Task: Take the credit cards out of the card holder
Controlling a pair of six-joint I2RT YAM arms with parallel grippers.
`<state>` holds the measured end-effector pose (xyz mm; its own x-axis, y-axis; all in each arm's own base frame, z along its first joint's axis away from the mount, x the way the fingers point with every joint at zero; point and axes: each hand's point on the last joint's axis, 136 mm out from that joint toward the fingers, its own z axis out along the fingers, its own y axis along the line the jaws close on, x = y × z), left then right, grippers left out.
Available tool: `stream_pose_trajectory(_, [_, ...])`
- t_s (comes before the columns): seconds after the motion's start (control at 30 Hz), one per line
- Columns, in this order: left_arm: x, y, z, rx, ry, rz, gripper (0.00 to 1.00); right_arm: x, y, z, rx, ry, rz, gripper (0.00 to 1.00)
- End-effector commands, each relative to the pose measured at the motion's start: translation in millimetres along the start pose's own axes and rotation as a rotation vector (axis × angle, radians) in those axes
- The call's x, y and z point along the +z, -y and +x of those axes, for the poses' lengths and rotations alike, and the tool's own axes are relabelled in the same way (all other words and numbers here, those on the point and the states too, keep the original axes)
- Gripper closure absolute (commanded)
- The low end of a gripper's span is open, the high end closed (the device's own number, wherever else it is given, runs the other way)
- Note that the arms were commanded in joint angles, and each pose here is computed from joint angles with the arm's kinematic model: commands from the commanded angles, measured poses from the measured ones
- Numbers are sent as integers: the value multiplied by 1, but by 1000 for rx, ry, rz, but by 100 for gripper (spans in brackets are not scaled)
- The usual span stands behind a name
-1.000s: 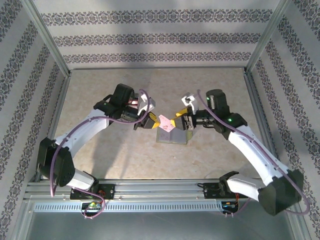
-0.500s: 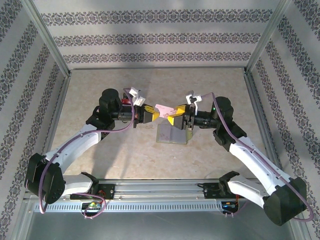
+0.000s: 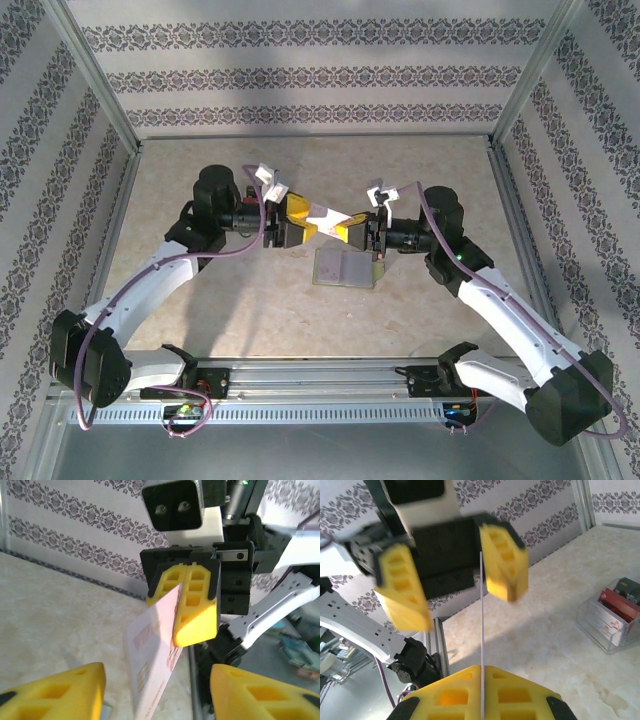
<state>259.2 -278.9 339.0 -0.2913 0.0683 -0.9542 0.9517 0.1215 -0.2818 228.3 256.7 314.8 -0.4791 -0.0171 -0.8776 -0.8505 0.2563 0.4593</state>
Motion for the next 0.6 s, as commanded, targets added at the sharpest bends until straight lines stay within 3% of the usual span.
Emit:
stream_pose_trajectory(0.0, [-11,7,-16,109,-66,-42,39,-3,3,9,-51,-81,62,100])
stream_pose_trajectory(0.2, [-16,7,-7,163,-246,-42,35,-2,4,22,-83,-196,98,100])
stream_pose_trajectory(0.4, [-8,5,2,125,-373,45,43,4,-3,23,-91,-235,56,100])
stream_pose_trajectory(0.57, [5,15,16,146,-481,131,44,11,-3,26,-83,-262,39,100])
